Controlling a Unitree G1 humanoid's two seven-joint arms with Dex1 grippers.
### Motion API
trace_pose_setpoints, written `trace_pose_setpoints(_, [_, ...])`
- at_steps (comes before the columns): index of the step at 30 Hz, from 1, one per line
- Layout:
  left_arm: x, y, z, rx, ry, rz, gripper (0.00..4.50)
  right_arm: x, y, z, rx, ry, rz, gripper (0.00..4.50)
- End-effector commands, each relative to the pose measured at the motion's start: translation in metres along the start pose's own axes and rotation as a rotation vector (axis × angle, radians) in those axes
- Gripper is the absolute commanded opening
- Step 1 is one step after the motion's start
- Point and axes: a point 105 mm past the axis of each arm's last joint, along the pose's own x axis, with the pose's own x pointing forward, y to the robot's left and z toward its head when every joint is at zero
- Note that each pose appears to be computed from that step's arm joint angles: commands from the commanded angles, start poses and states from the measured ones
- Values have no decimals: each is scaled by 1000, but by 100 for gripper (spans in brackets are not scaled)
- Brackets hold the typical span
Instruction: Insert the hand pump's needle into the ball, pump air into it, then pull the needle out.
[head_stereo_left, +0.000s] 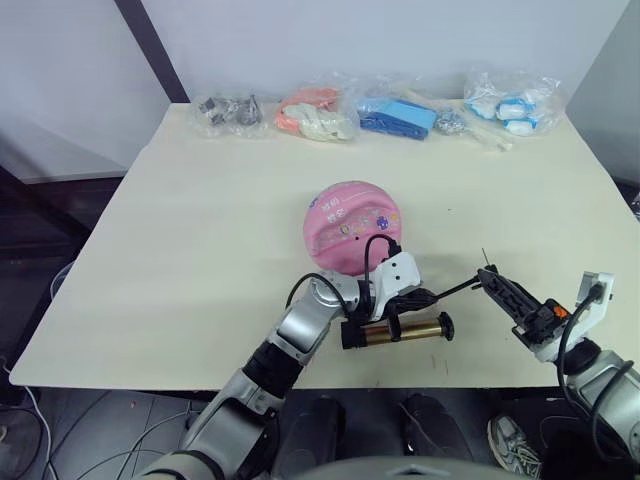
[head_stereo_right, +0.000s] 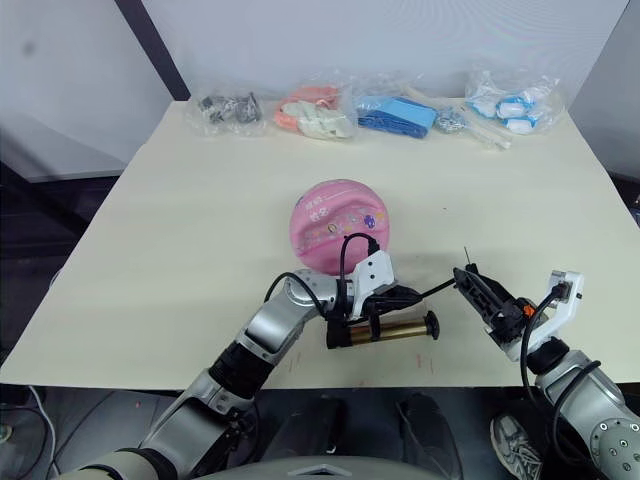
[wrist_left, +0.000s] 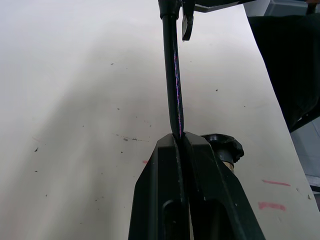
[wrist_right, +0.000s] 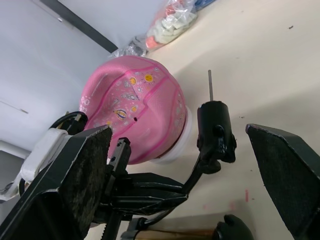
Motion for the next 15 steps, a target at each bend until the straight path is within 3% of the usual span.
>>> trace_pose_setpoints(1, [-1,1,12,26,-45,-11,0,0,7,6,-3,-17,36,450])
trace_pose_setpoints(7, [-1,1,13,29,-45,-18,0,2,6,8,-9,-15,34,450])
trace_pose_setpoints(10, [-1,1,13,27,-46,-19,0,3,4,10,-14,-18,27,390])
trace_pose_setpoints(13, [-1,1,13,24,-46,-21,0,2,4,8,-25,-1,25,295])
trace_pose_setpoints(15, [-1,0,13,23,-47,-23,0,2,4,8,-22,1,21,209])
